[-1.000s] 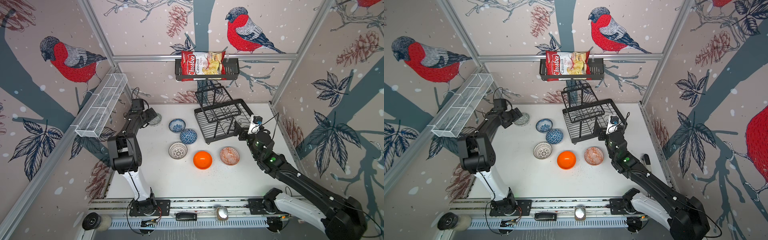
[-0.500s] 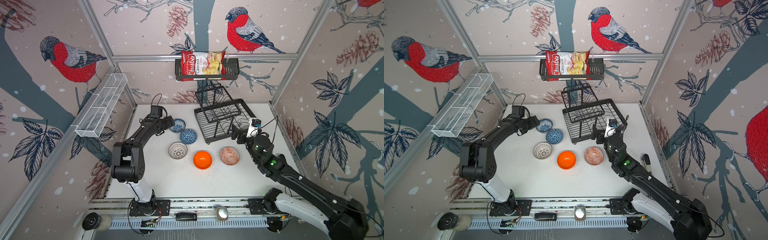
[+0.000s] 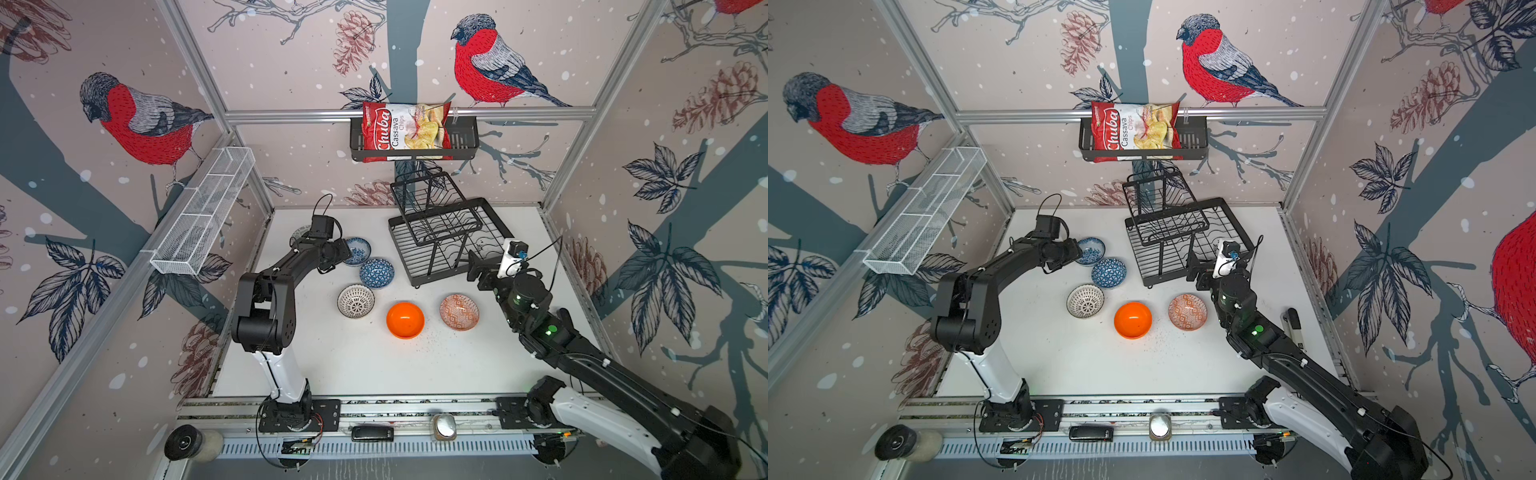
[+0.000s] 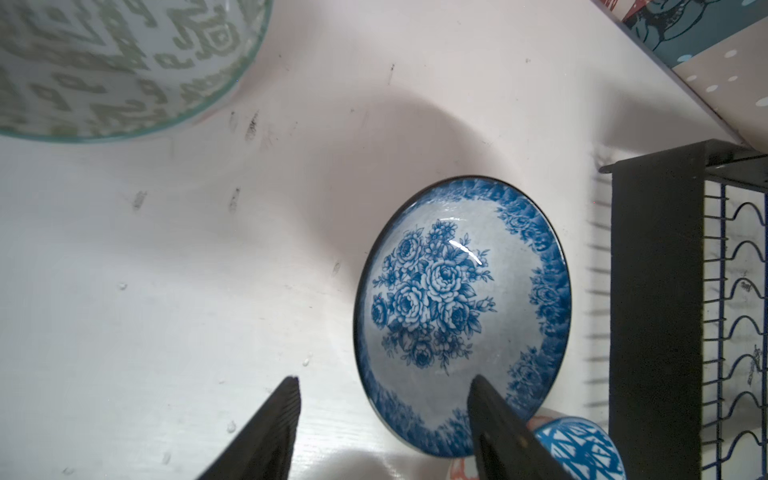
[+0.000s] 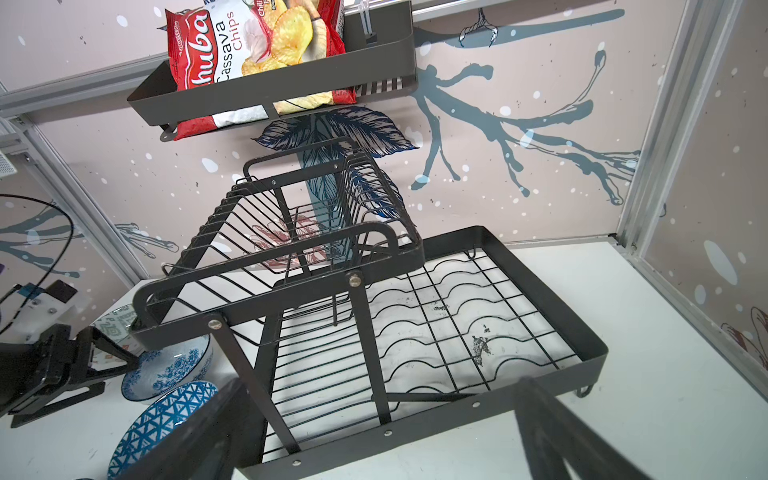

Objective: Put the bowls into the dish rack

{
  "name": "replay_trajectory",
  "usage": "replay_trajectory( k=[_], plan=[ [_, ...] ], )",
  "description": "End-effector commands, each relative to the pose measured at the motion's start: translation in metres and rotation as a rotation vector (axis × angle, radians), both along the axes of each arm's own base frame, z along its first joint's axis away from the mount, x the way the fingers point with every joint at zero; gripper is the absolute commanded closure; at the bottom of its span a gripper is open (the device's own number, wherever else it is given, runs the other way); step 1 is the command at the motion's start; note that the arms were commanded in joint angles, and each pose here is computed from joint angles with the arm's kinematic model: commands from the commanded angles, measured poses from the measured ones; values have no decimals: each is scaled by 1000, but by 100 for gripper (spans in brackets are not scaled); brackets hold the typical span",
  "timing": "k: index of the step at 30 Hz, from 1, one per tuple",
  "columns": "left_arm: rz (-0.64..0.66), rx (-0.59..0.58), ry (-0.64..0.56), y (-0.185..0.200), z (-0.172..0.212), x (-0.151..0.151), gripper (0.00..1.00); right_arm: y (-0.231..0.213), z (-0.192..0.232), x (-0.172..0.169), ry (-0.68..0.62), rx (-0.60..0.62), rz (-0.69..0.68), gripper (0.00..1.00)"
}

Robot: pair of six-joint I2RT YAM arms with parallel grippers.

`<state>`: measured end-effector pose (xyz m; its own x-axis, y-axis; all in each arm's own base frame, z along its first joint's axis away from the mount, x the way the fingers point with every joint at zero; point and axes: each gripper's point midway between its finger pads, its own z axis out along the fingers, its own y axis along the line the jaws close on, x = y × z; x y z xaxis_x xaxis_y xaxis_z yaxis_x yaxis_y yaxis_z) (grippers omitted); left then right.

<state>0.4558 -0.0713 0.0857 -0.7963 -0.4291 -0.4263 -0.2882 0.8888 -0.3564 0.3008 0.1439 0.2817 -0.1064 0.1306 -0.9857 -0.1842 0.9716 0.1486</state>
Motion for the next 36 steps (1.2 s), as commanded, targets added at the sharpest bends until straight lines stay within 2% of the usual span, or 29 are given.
replay_trajectory(
  k=[1,4,5,6,10,12,14,16,20,28,36],
  plan=[
    [10,46,-10,5,-1,7,38,-5,5,-2,-12,20,-19,0],
    [13,67,16,8,-11,6,49,-7,5,-2,-15,15,-25,0],
    [10,73,22,9,-13,7,59,-7,5,-2,-15,17,-26,0],
    [10,77,31,9,-16,7,62,-7,5,-2,-15,16,-25,0],
    [0,67,58,6,-27,8,60,-5,5,-1,-15,16,-20,1],
    [0,71,60,6,-29,8,63,-5,5,-1,-16,16,-18,0],
    [2,77,59,7,-28,8,73,-5,5,-1,-15,9,-18,1],
    [2,86,57,9,-25,8,78,-5,5,-1,-14,6,-17,0],
    [4,105,65,16,-20,9,100,-6,4,1,-19,-2,-25,0],
    [30,94,99,37,-17,-4,100,-4,9,2,-28,9,-9,0],
    [199,124,121,94,-11,-45,100,11,10,7,-19,25,45,0]
  ],
)
